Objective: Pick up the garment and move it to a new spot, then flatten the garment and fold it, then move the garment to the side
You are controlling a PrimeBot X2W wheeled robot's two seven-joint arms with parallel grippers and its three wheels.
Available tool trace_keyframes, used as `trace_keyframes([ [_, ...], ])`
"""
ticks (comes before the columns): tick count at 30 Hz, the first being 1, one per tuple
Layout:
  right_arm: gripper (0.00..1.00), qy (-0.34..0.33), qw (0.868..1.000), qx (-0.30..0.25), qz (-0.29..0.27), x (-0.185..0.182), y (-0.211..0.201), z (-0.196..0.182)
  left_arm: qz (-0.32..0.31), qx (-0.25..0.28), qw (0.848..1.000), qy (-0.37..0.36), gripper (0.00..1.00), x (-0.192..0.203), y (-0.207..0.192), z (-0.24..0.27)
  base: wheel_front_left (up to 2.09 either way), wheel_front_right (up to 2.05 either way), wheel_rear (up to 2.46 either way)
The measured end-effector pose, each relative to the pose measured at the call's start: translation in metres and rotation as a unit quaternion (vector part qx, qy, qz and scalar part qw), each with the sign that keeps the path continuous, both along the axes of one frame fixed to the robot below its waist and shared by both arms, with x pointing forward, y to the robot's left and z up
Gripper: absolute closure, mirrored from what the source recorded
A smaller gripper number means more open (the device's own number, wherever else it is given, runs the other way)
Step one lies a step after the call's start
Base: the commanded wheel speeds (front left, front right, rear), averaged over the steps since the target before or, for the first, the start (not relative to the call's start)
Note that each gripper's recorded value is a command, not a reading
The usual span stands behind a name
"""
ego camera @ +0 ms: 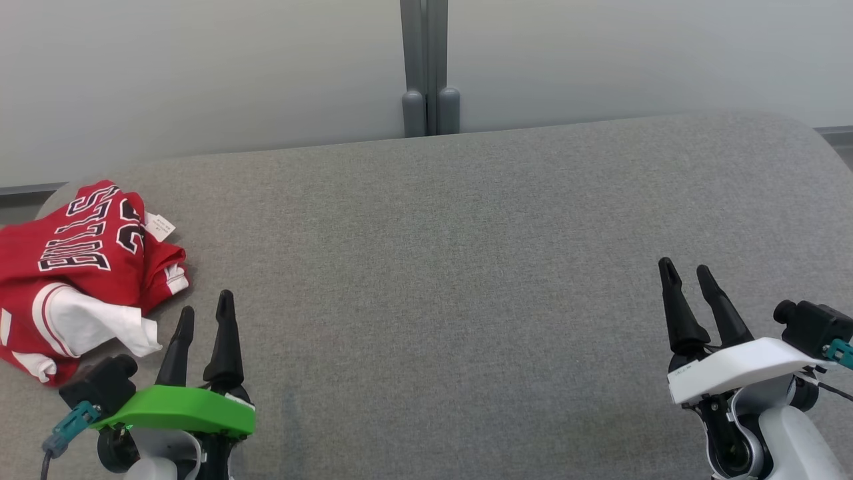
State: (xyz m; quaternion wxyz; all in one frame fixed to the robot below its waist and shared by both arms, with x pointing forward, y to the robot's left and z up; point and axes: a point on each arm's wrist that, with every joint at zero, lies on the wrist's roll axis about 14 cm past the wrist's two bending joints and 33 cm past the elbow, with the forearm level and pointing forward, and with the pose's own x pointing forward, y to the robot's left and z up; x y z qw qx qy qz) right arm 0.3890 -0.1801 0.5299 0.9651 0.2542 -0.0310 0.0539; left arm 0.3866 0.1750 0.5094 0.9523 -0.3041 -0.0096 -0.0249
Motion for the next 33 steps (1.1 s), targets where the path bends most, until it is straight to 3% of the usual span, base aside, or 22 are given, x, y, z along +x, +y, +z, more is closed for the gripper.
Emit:
trace_keyframes([
  [33, 0.00, -0.031, 0.990, -0.138, -0.003, -0.006, 0.005, 0.001, -0.006, 0.155, 0.988, 0.001, 0.00, -0.002, -0.001, -0.015, 0.00, 0.00, 0.00],
])
